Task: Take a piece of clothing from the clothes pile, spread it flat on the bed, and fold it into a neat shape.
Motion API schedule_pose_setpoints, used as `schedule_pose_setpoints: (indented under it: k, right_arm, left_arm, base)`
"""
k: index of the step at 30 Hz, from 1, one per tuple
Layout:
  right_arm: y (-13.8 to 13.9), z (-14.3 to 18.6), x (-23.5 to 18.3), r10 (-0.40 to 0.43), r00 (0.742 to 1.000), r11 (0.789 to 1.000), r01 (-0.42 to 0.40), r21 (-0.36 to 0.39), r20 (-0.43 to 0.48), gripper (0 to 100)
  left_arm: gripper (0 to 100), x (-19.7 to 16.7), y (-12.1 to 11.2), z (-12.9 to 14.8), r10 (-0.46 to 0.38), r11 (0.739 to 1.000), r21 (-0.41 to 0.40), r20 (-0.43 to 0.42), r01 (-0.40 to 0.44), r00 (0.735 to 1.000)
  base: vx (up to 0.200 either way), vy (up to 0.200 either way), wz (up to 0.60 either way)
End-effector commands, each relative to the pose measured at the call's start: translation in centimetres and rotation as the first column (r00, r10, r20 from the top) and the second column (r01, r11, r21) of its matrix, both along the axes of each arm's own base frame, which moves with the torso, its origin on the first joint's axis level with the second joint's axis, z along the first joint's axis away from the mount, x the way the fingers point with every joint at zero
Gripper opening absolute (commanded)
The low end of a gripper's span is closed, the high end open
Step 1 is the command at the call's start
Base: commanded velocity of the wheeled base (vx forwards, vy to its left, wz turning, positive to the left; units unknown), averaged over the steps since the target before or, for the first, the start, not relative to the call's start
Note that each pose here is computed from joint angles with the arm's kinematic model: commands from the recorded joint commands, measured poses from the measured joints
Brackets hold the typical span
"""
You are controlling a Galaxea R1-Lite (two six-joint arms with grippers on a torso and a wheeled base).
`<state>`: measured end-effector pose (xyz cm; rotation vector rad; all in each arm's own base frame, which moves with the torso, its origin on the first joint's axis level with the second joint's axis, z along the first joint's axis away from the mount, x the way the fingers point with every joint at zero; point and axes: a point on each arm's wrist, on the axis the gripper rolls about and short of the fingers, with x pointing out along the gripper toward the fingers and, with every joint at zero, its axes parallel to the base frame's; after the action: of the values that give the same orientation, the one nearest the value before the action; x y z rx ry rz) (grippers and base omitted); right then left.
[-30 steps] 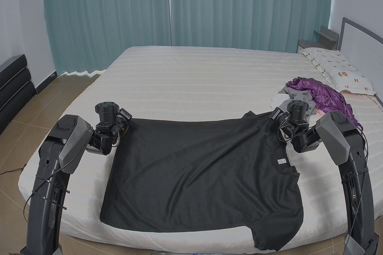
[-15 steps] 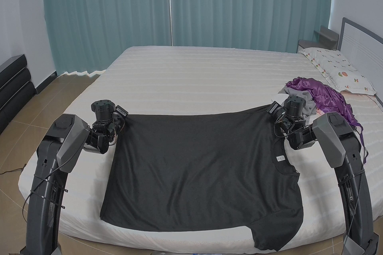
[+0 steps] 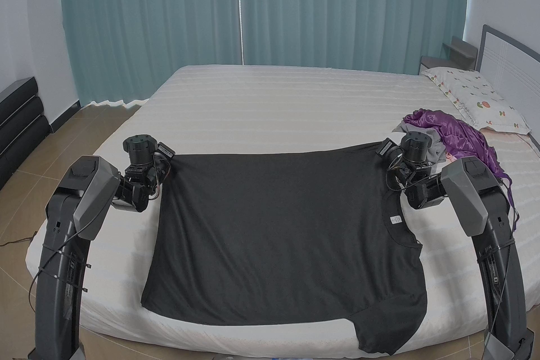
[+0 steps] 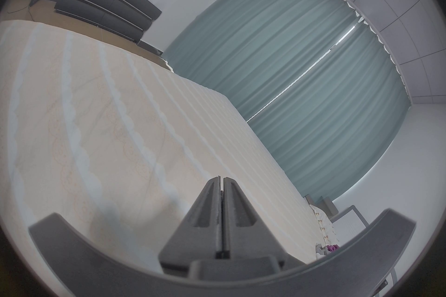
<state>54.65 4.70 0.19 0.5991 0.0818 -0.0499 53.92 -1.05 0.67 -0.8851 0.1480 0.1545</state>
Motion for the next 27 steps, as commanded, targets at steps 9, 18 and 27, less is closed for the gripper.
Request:
schedule_pose_setpoints:
  k: [9,18,27]
  right_arm:
    - [0.0,-0.5,0.1,-0.015,1.000,1.000,0.015,-0.009,0.000,0]
    - [0.0,-3.3,0.1,-0.016,0.998,1.000,0.014,-0.024,-0.058,0]
    - [0.1,-4.9,0.1,-0.014,0.996,1.000,0.012,-0.029,-0.082,0]
  left_arm:
    - [0,0.2,-0.1,-1.5,-0.007,1.000,0.020,-0.021,0.008,1.000]
    - [0,0.2,-0.2,-2.6,-0.019,1.000,0.022,-0.039,0.019,0.999]
    - [0,0.4,-0.3,-2.9,-0.022,1.000,0.021,-0.042,0.023,0.999]
  base:
    - [0.000,0.000,0.00]
    - [0.000,0.000,0.00]
    - [0.000,0.000,0.00]
